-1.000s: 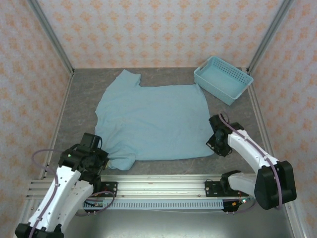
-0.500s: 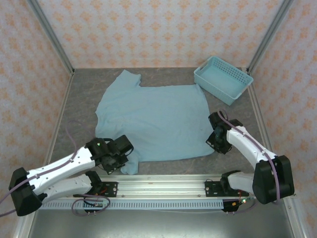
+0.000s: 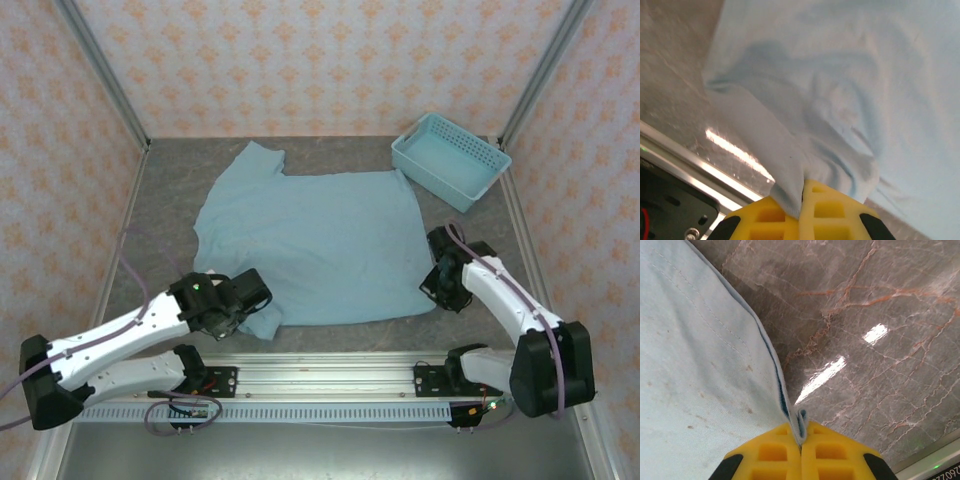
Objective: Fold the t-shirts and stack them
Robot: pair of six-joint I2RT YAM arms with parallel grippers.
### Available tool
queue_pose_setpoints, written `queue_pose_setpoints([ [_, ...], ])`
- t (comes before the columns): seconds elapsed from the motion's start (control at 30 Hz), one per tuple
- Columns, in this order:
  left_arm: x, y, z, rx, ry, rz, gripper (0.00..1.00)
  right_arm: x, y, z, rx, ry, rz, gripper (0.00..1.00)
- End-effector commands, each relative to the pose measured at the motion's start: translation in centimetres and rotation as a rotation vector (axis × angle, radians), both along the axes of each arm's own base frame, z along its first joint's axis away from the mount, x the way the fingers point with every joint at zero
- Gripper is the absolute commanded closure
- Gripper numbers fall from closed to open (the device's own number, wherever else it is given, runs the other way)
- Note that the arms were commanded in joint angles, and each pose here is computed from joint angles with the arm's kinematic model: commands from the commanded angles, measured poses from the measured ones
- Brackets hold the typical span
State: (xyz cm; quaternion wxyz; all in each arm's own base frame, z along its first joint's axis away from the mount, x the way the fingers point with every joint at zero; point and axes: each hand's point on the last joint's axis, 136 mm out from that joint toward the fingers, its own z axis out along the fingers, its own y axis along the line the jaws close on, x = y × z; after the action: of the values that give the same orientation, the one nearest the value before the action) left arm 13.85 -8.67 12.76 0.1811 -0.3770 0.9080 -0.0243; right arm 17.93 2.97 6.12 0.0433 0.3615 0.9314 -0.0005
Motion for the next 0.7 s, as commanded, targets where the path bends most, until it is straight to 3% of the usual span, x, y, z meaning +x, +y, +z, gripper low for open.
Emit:
queue_pose_setpoints([
  [0.0,1.3,4.2,2.9,0.194,-0.115,0.061,1.00,-0.6,-0.2,0.7,0.014,0.011,-0.031,1.00],
  [0.27,6.3,4.9,5.1,0.242,-0.156,0.030,1.00,1.9,0.5,2.3,0.069,-0.018,-0.063,1.00],
  [0.67,15.1,5.8,5.8,0.302,-0.077,-0.117,1.00,8.5,1.6,3.5,0.101,-0.071,-0.130,1.00],
])
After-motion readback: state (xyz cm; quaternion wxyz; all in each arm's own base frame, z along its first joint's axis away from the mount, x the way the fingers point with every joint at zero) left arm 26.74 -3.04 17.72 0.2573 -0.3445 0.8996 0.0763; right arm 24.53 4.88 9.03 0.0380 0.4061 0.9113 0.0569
